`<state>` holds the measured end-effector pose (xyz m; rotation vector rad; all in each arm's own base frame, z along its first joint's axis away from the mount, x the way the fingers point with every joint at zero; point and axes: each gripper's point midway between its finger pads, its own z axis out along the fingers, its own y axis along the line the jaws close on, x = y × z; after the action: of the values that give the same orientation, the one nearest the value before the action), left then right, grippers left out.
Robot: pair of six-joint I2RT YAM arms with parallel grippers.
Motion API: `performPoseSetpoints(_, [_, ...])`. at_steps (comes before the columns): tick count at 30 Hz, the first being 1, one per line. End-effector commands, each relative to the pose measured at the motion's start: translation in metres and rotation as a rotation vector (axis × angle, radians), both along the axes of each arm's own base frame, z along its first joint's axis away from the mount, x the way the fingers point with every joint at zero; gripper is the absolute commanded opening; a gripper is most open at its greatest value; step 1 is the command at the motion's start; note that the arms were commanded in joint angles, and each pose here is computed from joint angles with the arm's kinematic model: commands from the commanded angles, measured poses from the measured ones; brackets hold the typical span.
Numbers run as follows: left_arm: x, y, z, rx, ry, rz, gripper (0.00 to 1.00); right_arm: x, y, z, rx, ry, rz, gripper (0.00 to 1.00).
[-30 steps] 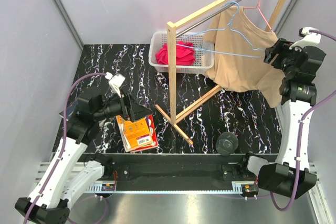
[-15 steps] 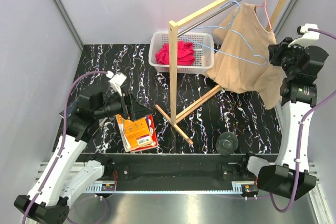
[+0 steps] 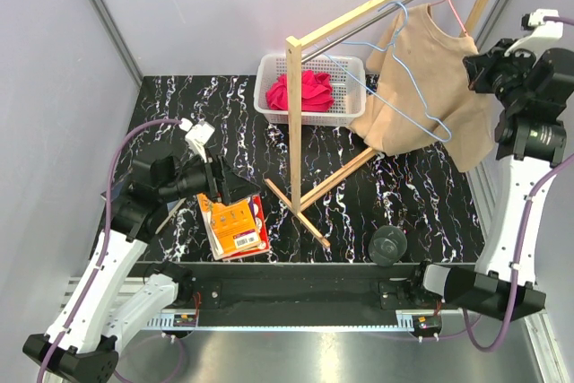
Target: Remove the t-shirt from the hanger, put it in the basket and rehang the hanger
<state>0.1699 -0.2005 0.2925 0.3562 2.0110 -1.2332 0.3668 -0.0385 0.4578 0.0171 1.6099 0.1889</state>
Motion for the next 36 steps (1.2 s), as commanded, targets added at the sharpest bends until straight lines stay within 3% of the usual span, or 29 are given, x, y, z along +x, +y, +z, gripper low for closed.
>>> performPoseSetpoints(1, [0.004, -0.001, 0.023, -0.021, -0.068, 0.004, 0.80, -0.001, 0.009, 0.033, 0.015, -0.029, 0.048, 0.00])
performPoseSetpoints(14, [0.003, 0.000, 0.028, -0.028, -0.076, 0.014, 0.80, 0.009, 0.019, 0.052, 0.172, 0.033, 0.094, 0.00])
performPoseSetpoints(26, [0.003, 0.001, 0.029, -0.033, -0.074, 0.027, 0.80, -0.019, 0.025, 0.088, 0.220, 0.049, 0.060, 0.00])
performPoseSetpoints(36, [0.002, 0.001, 0.026, -0.035, -0.071, 0.027, 0.80, -0.014, 0.035, 0.086, 0.327, 0.098, 0.108, 0.00])
